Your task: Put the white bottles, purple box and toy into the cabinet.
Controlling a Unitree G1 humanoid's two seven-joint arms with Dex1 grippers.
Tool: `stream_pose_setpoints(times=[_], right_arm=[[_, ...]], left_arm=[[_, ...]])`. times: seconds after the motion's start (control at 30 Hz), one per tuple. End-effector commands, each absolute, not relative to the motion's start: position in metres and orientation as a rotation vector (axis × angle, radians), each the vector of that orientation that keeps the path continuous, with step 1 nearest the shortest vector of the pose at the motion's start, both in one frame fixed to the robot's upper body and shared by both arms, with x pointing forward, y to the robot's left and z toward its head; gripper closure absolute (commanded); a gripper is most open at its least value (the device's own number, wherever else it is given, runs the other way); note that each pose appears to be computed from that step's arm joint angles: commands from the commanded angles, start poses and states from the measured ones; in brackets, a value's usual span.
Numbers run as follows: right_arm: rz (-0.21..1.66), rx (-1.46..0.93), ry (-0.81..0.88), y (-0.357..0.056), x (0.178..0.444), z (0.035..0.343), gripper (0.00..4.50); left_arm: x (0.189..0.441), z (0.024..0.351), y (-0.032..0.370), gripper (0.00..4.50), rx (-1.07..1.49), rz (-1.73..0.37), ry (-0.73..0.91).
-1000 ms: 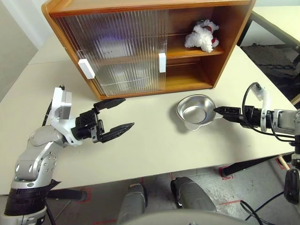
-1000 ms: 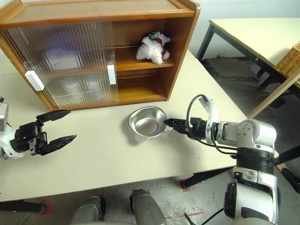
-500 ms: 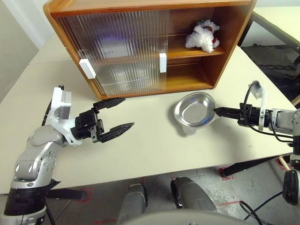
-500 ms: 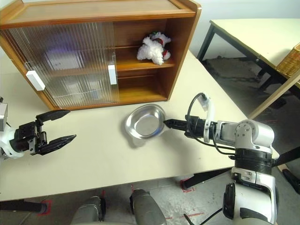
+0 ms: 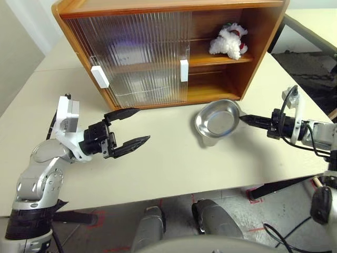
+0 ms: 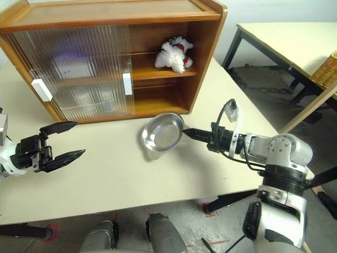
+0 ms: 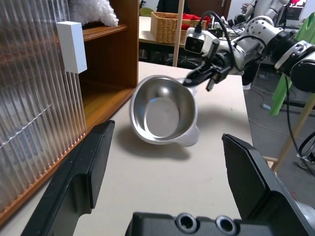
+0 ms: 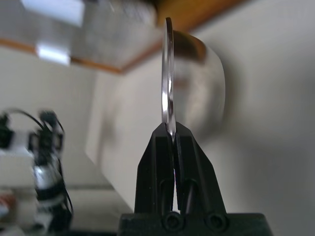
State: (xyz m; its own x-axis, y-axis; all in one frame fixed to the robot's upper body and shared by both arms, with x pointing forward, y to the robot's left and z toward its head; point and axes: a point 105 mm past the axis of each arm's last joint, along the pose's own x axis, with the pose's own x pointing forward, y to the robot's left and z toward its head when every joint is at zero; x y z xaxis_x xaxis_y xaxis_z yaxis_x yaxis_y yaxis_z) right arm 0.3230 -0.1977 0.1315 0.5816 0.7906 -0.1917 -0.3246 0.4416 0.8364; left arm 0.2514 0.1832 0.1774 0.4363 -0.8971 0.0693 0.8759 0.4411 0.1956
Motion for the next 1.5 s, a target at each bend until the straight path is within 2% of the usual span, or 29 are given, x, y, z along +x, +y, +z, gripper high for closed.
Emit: stream_pose_setpoints(times=[0.03,0.17,0.37,0.7,0.93,1.5], right_arm=[[0.717,0.917,0.555,-0.196,0.335,0.137,4.49],[0.667,0.896,0.518,-0.199,0.342,0.136,4.49],[0.641,0.966,0.408,-0.201,0.357,0.150,4.49],[0.614,0.994,0.333,-0.180,0.377,0.153,4.49],[0.527,0.954,0.305,-0.170,0.401,0.143,4.49],[0.416,0.913,0.250,-0.159,0.431,0.128,4.49]], left_arm=[[0.253,0.176,0.184,0.00,0.159,-1.103,-0.160],[0.254,0.176,0.184,0.00,0.161,-1.103,-0.160],[0.254,0.174,0.184,0.00,0.170,-1.108,-0.151],[0.260,0.177,0.178,0.00,0.168,-1.115,-0.170],[0.262,0.178,0.178,0.00,0.171,-1.118,-0.173],[0.264,0.182,0.171,0.00,0.171,-1.130,-0.202]])
